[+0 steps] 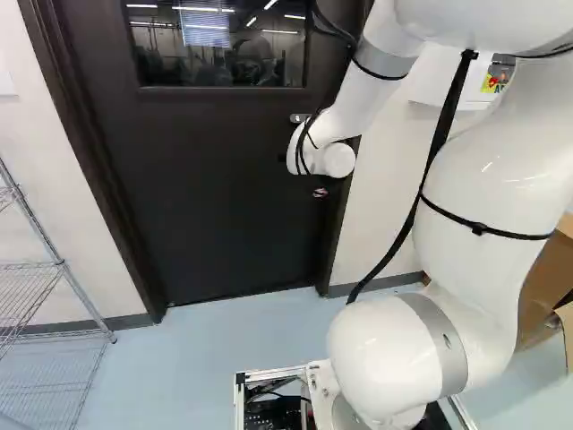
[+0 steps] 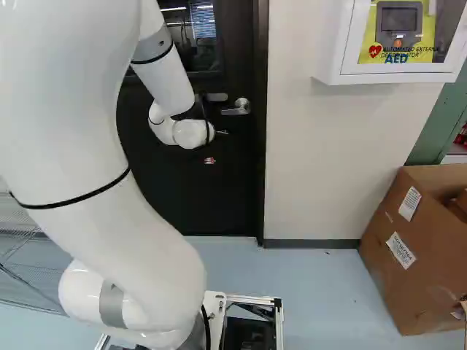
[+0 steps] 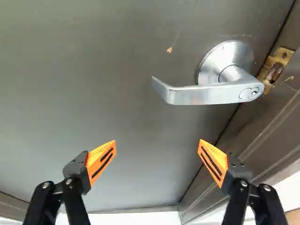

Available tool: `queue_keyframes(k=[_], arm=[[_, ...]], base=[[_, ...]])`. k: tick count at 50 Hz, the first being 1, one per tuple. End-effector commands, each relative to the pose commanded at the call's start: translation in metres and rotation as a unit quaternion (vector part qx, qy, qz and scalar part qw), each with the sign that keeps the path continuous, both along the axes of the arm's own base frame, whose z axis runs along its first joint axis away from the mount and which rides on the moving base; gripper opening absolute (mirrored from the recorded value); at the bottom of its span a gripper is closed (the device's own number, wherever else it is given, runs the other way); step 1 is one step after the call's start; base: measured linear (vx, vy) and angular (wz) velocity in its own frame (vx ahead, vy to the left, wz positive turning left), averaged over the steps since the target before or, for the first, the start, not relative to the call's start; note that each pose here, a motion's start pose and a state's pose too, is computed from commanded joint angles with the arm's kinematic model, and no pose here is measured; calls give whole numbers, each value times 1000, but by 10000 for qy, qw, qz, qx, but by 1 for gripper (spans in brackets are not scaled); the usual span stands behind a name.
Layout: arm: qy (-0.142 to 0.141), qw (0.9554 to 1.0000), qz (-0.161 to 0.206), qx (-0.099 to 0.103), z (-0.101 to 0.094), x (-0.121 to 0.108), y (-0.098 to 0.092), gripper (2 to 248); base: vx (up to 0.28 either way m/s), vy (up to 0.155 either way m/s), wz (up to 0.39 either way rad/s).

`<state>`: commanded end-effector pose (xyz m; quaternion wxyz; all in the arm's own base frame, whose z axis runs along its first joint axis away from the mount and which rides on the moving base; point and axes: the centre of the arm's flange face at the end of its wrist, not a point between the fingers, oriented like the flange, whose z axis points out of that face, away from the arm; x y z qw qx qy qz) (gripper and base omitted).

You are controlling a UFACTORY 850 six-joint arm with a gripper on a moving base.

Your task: Open the door and move inside

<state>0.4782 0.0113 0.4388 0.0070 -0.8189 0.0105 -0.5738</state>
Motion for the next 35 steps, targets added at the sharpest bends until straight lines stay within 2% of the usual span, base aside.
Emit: queue_keyframes(k=[23,35], arm=[[49,9979,-543,335,-4,45,-8,247],[33,9974,-614,386,-6,69,-9,247]], base=[[0,0,0],[0,0,0]])
